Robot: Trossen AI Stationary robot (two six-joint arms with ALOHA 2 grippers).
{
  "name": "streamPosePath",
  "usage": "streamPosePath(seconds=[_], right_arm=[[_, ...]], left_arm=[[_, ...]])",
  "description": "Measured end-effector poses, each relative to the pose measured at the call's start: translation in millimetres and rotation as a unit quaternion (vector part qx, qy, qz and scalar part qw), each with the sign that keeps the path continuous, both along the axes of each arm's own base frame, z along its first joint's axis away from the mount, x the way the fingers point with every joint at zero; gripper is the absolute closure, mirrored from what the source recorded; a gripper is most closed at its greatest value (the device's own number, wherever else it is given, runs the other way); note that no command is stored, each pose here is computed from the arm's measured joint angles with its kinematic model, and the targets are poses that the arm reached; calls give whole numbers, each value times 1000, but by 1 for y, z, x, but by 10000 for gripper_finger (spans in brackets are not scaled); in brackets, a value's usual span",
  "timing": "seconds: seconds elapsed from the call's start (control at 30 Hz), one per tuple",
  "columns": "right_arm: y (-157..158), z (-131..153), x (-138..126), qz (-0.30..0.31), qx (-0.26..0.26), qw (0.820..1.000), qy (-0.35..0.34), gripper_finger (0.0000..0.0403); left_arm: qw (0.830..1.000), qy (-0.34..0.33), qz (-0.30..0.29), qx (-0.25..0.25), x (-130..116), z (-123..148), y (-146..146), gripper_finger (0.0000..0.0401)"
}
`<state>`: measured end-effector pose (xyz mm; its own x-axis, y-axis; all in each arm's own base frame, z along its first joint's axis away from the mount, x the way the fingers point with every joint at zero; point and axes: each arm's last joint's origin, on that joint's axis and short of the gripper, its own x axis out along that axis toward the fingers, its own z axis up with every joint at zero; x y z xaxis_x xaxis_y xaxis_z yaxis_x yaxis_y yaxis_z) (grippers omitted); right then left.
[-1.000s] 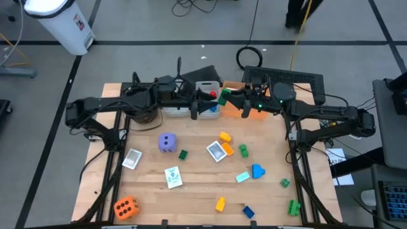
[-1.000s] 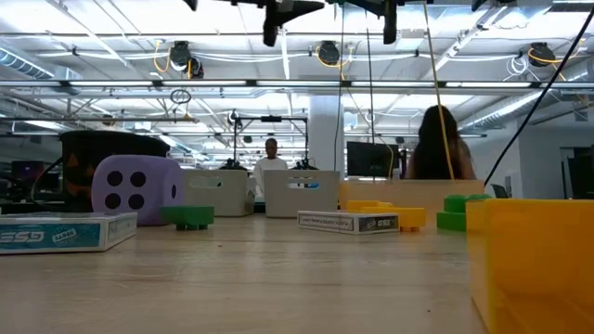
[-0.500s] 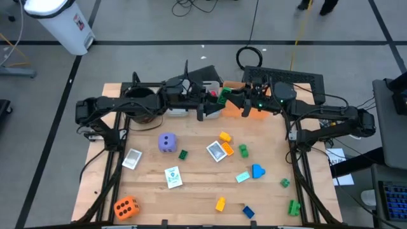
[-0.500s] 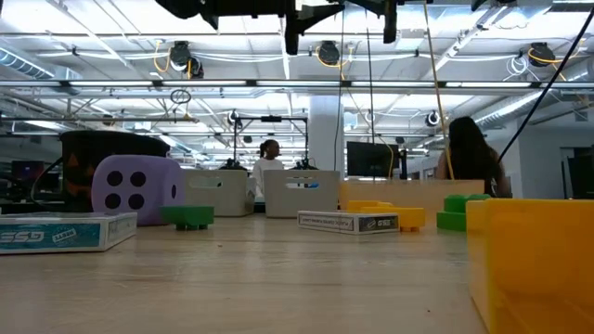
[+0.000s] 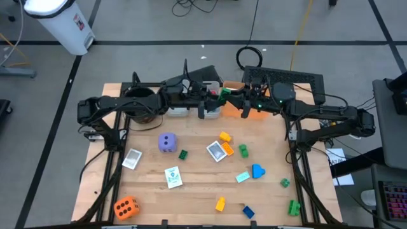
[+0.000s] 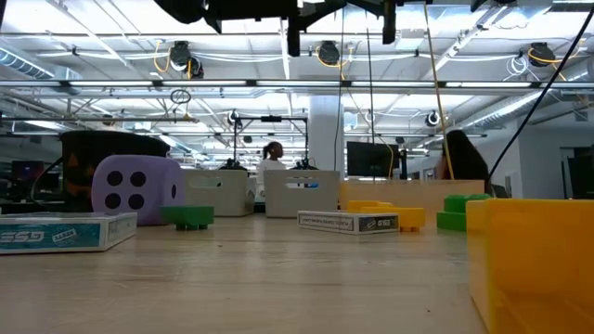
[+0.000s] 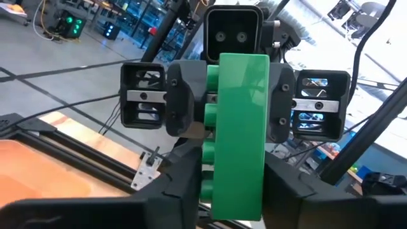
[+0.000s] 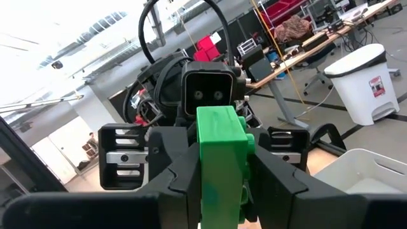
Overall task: Pick & Place Toys
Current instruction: Put the green gamepiece into the right gray bin
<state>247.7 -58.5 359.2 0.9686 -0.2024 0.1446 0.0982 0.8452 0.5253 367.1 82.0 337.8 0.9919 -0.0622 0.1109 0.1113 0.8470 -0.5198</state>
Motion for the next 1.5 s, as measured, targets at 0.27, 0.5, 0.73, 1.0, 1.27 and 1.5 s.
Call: streamPosePath(seconds=[0.27, 0.5, 0.73, 1.0, 1.27, 1.5], right_arm=[[0, 0, 0, 0, 0, 1000, 0, 304], [0, 1, 0, 1, -16, 1000, -1, 279], [0, 6, -1, -4, -25, 999, -25, 234], [-8, 8, -5, -18, -22, 999, -30, 177], [-17, 19, -21, -14, -12, 998, -64, 150], [-22, 19, -23, 23, 16, 998, -65, 142]], left_arm=[[1000, -1, -5, 5, 0, 0, 0, 300], [1000, -1, -24, 8, 0, 0, -1, 302], [999, -3, -34, 14, 0, 1, -3, 307], [999, -1, -36, 28, -1, 0, 1, 292], [998, 23, -48, 28, -6, -3, 12, 308], [991, 91, -23, 96, -16, 14, 19, 299]])
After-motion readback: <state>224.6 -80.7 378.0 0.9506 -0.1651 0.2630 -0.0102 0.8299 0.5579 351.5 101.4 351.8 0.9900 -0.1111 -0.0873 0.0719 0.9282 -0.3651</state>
